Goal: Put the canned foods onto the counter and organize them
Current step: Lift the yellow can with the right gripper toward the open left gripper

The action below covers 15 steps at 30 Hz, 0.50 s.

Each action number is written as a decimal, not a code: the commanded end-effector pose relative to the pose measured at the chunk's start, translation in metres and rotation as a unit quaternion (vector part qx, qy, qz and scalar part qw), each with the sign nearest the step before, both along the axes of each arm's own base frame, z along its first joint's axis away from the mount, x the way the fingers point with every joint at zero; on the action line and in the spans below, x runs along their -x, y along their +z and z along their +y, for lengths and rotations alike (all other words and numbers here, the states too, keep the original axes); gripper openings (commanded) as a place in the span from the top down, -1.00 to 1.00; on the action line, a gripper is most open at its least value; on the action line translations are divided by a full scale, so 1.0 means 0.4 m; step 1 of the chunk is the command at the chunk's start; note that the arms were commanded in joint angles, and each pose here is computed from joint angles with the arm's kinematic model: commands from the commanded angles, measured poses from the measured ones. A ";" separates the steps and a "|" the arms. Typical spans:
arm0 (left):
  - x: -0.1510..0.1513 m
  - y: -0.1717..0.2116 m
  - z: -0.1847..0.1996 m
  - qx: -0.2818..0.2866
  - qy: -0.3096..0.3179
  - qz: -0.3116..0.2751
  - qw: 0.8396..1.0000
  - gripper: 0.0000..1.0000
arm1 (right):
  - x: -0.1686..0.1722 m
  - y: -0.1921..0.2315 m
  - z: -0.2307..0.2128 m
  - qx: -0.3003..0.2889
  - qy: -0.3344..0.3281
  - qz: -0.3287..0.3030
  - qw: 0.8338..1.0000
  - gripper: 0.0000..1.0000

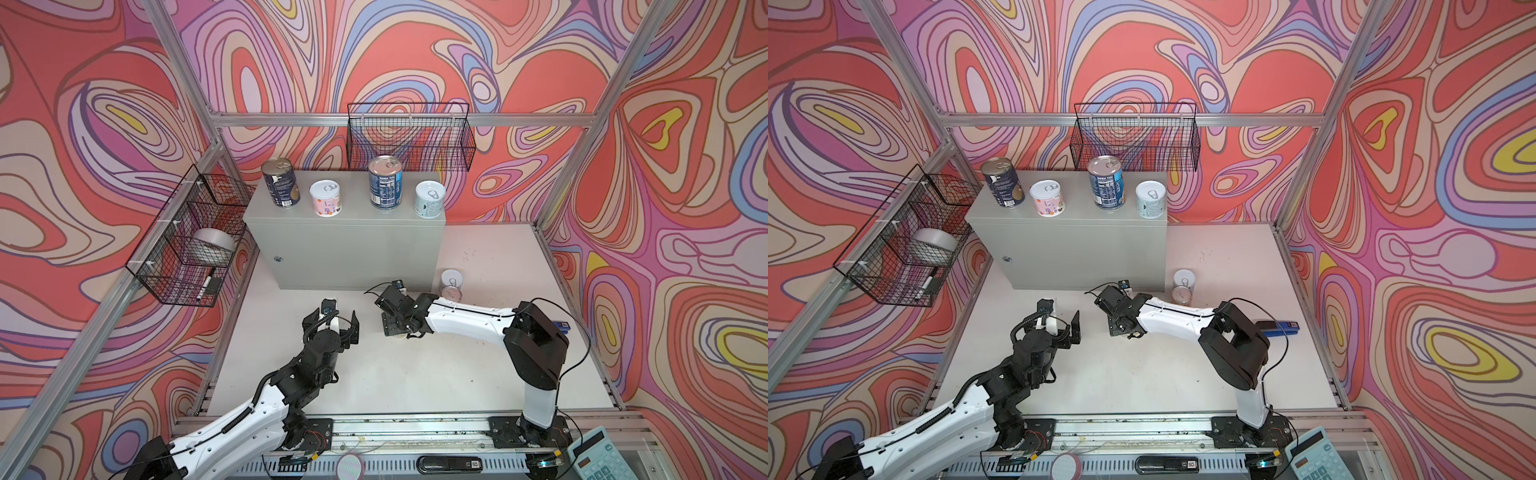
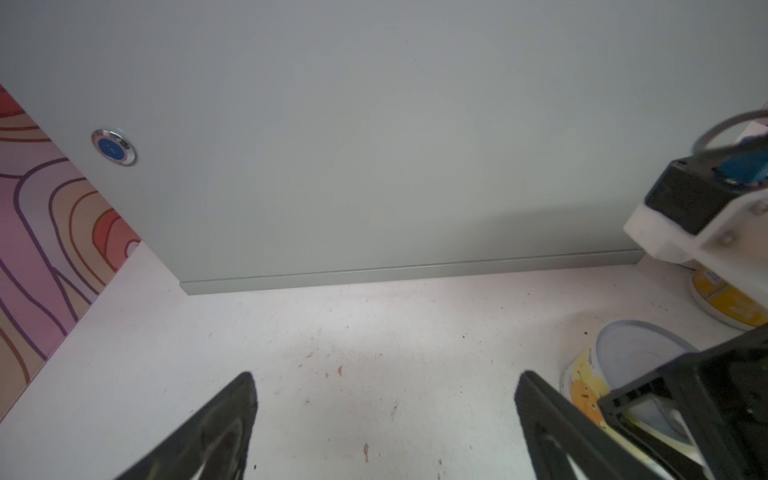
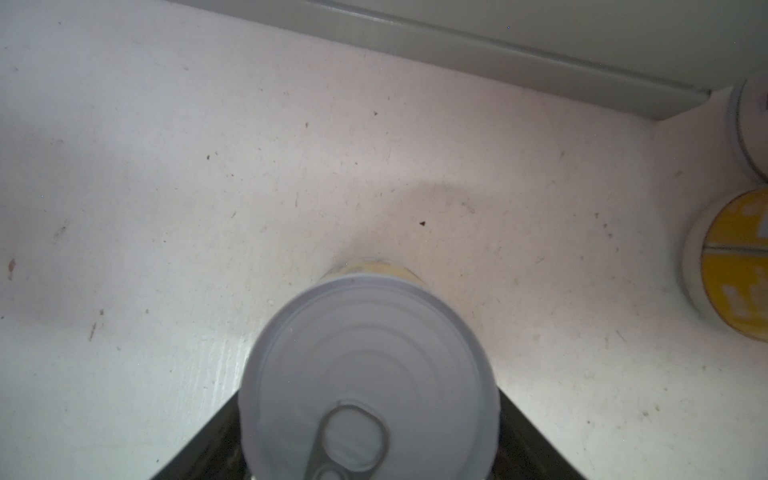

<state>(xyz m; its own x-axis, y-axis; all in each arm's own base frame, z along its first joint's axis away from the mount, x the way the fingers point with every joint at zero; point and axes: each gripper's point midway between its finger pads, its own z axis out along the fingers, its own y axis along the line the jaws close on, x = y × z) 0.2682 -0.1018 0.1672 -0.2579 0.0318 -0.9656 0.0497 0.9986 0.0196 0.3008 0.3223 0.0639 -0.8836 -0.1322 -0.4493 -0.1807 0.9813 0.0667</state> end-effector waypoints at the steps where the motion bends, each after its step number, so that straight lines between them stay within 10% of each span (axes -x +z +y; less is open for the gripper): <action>1: -0.006 0.011 -0.002 0.002 -0.002 -0.015 1.000 -1.00 | -0.031 0.070 -0.033 -0.018 -0.027 -0.024 0.999 0.11; 15: -0.001 -0.025 -0.089 -0.001 -0.091 0.033 0.995 -1.00 | -0.051 0.196 -0.075 -0.063 -0.029 -0.053 0.996 0.10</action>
